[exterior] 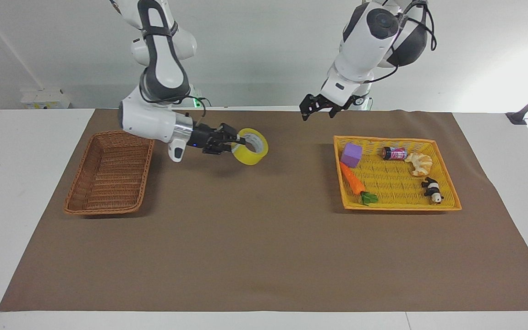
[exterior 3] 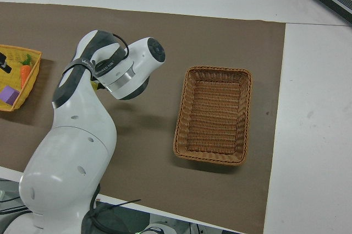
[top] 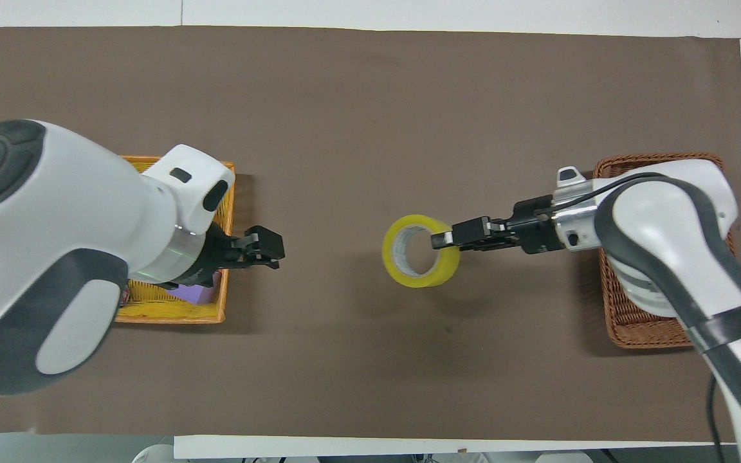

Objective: Move tape to another basket
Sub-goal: 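Carry the tape into the wicker basket with the right gripper, then lower the tape into the wicker basket and open the right gripper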

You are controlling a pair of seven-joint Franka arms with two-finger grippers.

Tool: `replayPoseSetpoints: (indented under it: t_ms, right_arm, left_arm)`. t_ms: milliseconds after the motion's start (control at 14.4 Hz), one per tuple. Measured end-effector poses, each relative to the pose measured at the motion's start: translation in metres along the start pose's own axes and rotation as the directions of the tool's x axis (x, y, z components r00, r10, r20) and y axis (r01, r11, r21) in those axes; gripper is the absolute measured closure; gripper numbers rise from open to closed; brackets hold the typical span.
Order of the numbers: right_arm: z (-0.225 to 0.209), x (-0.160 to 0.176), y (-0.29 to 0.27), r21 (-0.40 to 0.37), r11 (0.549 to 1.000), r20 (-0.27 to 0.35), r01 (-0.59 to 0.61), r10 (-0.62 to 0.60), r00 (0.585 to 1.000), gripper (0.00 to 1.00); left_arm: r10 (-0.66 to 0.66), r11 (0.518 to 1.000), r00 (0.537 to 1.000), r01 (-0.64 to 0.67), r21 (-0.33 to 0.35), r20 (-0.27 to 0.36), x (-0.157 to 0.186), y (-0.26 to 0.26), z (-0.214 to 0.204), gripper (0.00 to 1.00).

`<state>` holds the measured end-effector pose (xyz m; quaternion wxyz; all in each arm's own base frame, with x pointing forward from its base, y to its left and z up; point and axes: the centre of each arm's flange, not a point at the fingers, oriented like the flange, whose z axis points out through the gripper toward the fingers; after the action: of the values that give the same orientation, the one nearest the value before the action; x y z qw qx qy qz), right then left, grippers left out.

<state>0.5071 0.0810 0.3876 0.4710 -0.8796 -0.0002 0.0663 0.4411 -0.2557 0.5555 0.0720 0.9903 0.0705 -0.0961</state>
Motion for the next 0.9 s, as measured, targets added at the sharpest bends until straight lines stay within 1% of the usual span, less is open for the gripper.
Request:
replayPoseSetpoints:
  t_ms: [139, 209, 278, 348, 487, 556, 626, 765, 904]
  right_arm:
    - [-0.085, -0.006, 0.042, 0.001, 0.999, -0.046, -0.033, 0.033, 0.998, 0.45]
    - [-0.129, -0.014, 0.061, -0.017, 0.998, -0.066, -0.053, 0.052, 0.996, 0.45]
    - [-0.164, -0.023, 0.077, -0.026, 0.997, -0.084, -0.076, 0.073, 0.994, 0.45]
    - [-0.191, -0.032, 0.090, -0.027, 0.995, -0.102, -0.099, 0.096, 0.990, 0.45]
    - [-0.227, -0.046, 0.121, -0.029, 0.989, -0.139, -0.145, 0.140, 0.980, 0.45]
    - [-0.240, -0.049, 0.140, -0.029, 0.989, -0.145, -0.144, 0.138, 0.980, 0.45]
    - [-0.251, -0.049, 0.159, -0.029, 0.991, -0.141, -0.133, 0.127, 0.982, 0.45]
    - [-0.263, -0.044, 0.200, -0.041, 0.995, -0.115, -0.087, 0.082, 0.990, 0.45]
    - [-0.262, -0.038, 0.226, -0.056, 0.997, -0.079, -0.045, 0.040, 0.996, 0.45]
  left_arm:
    - [0.025, 1.000, 1.000, -0.025, 0.000, -0.004, 0.040, -0.065, -0.009, 0.01]
    - [0.041, 0.999, 0.999, -0.041, -0.007, -0.003, 0.060, -0.106, -0.012, 0.01]
    - [0.058, 0.998, 0.998, -0.058, -0.012, -0.002, 0.074, -0.143, -0.015, 0.01]
    - [0.076, 0.997, 0.997, -0.076, -0.014, -0.007, 0.083, -0.172, -0.019, 0.01]
    - [0.094, 0.995, 0.995, -0.094, 0.016, -0.022, 0.093, -0.212, -0.025, 0.00]
    - [0.080, 0.996, 0.996, -0.079, 0.030, -0.029, 0.096, -0.229, -0.028, 0.00]
    - [0.062, 0.998, 0.998, -0.061, 0.033, -0.033, 0.098, -0.243, -0.030, 0.00]
    - [0.030, 0.999, 0.999, -0.028, 0.029, -0.039, 0.100, -0.264, -0.033, 0.00]
    - [0.022, 0.999, 0.999, -0.021, 0.033, -0.041, 0.101, -0.271, -0.035, 0.00]
